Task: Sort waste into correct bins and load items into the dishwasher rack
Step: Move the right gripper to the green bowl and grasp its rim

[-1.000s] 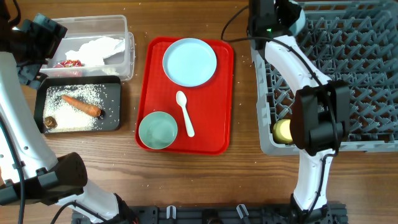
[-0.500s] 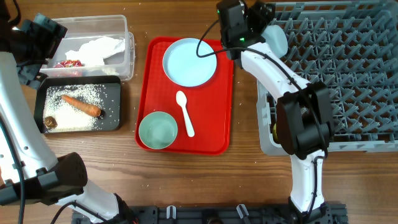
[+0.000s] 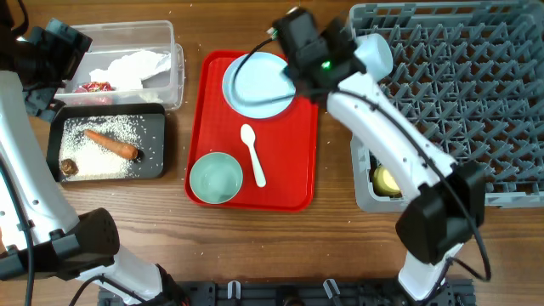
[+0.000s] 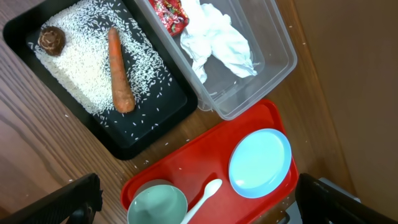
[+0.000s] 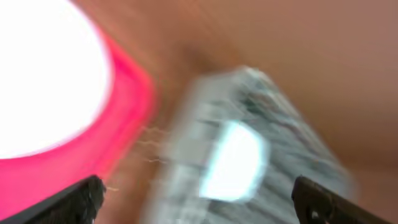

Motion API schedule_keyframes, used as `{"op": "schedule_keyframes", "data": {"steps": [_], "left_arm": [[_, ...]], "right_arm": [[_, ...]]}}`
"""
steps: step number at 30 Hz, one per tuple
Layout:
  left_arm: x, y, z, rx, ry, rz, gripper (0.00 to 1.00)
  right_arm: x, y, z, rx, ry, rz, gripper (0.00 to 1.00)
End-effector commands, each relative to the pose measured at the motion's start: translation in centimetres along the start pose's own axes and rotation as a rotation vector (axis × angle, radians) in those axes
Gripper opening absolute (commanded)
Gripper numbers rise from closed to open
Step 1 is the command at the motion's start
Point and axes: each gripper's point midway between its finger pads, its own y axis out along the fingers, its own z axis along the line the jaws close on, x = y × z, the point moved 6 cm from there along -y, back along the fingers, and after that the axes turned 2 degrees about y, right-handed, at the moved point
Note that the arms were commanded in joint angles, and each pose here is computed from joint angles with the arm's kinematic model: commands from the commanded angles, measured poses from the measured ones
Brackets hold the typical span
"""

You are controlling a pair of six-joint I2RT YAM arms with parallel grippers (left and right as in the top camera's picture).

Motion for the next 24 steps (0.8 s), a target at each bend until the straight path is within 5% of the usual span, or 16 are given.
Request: {"op": "schedule_keyframes", "data": {"steps": [1, 4, 7, 11, 19, 24], "left_arm": [[0.2, 0.0, 0.1, 0.008, -0.02, -0.008, 1.0], [0.2, 0.0, 0.1, 0.008, -0.02, -0.008, 1.0], [0.2, 0.0, 0.1, 0.008, -0.02, -0.008, 1.0], [0.2, 0.0, 0.1, 0.008, -0.02, -0.008, 1.0], [0.2, 0.0, 0.1, 0.008, -0.02, -0.008, 1.0], [0.2, 0.0, 0.1, 0.008, -0.02, -0.008, 1.0]], "right_arm": [[0.8, -4.7, 9.9, 0.963, 0.16, -0.077, 0.97], [0.2, -5.2, 11.9, 1.13, 0.346, 0.038, 0.75], [-3.1, -2.7, 14.4, 0.899, 0.536, 0.288, 0.75], [-6.1, -2.4, 19.5, 0.79, 0.621, 0.43, 0.71], [-7.9, -2.7, 23.1, 0.542, 0.671, 0.4, 0.46], [-8.4, -1.6, 23.6, 0.511, 0.689, 0.425, 0.43]]}}
